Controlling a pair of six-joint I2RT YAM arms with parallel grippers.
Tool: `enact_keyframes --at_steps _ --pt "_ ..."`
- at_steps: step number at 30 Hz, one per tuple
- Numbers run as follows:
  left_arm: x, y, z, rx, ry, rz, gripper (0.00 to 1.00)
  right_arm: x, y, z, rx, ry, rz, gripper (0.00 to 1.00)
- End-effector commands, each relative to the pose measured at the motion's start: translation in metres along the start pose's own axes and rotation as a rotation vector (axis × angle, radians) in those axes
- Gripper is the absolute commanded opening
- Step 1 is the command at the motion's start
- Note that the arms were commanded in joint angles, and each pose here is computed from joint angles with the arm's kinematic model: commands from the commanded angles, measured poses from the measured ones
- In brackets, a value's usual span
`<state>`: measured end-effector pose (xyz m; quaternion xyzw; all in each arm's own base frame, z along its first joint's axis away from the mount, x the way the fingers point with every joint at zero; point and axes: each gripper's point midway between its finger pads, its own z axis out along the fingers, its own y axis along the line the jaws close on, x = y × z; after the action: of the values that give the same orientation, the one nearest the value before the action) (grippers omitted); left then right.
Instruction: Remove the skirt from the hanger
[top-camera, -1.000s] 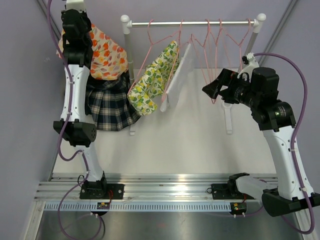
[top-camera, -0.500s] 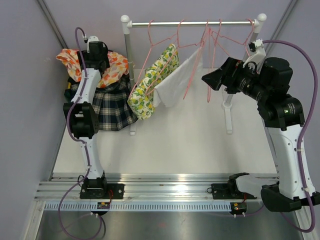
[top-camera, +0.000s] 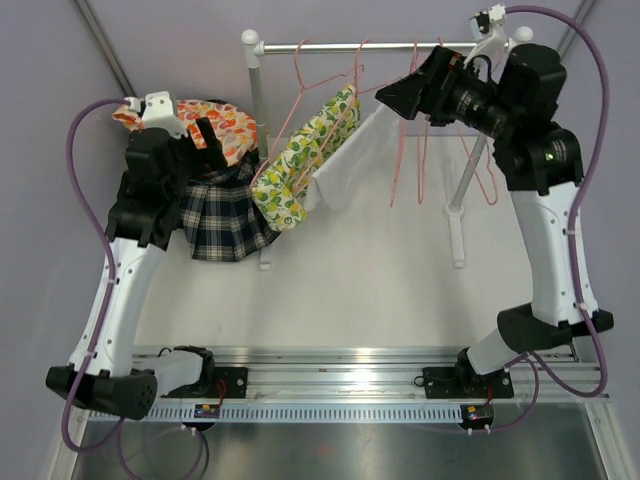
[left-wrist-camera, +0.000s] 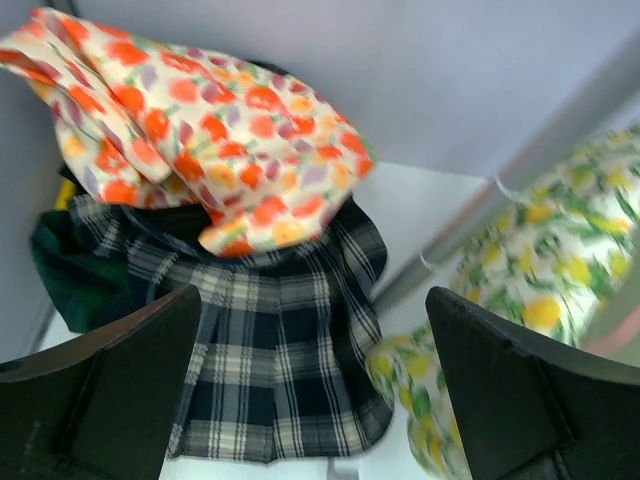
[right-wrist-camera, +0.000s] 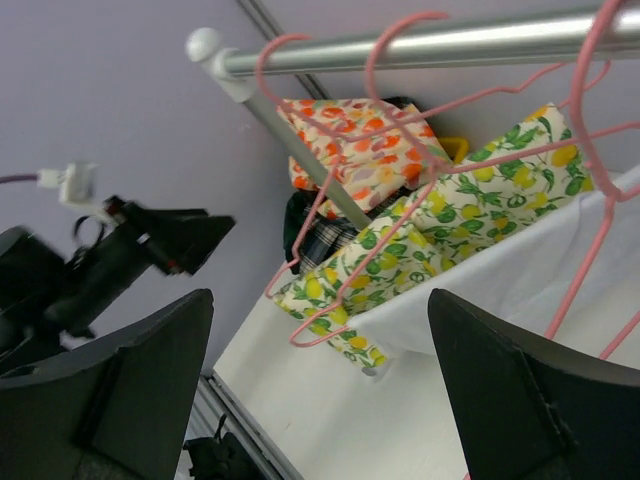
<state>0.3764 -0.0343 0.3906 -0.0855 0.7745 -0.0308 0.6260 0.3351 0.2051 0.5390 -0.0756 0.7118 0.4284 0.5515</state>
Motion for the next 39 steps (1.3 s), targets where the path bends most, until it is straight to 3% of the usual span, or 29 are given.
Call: enact_keyframes --at_steps 1,6,13,27,30,31,33,34,38,39 --pt "0.049 -0.016 -0.018 0.111 0.13 -0.002 0.99 0.018 -0.03 0.028 0.086 0.063 0.026 0.96" --pt "0.077 -0.008 -0.071 0.159 0.135 -0.008 0.99 0.035 -0.036 0.054 0.098 0.092 0.033 0.95" --pt "0.116 0.007 -0.112 0.168 0.186 -0.008 0.99 0.062 -0.027 0.088 0.084 0.135 0.04 0.93" --pt "0.159 0.016 -0.131 0.205 0.214 0.012 0.99 0.098 -0.054 0.137 0.173 0.151 0.043 0.84" --pt "0.167 0.017 -0.13 0.205 0.216 0.019 0.99 0.105 -0.052 0.146 0.174 0.159 0.037 0.66" --pt "0.167 0.017 -0.129 0.206 0.212 0.017 0.99 0.107 -0.051 0.147 0.175 0.161 0.033 0.54" --pt "0.17 0.016 -0.13 0.217 0.209 0.012 0.99 0.109 -0.048 0.15 0.175 0.161 0.03 0.45" --pt "0.169 0.015 -0.13 0.221 0.202 0.009 0.99 0.108 -0.047 0.151 0.175 0.16 0.028 0.34" --pt "0.168 0.015 -0.129 0.223 0.199 0.01 0.99 0.107 -0.044 0.145 0.191 0.156 0.024 0.1" --pt "0.167 0.014 -0.13 0.233 0.199 0.02 0.99 0.103 -0.04 0.137 0.19 0.148 0.022 0.09"
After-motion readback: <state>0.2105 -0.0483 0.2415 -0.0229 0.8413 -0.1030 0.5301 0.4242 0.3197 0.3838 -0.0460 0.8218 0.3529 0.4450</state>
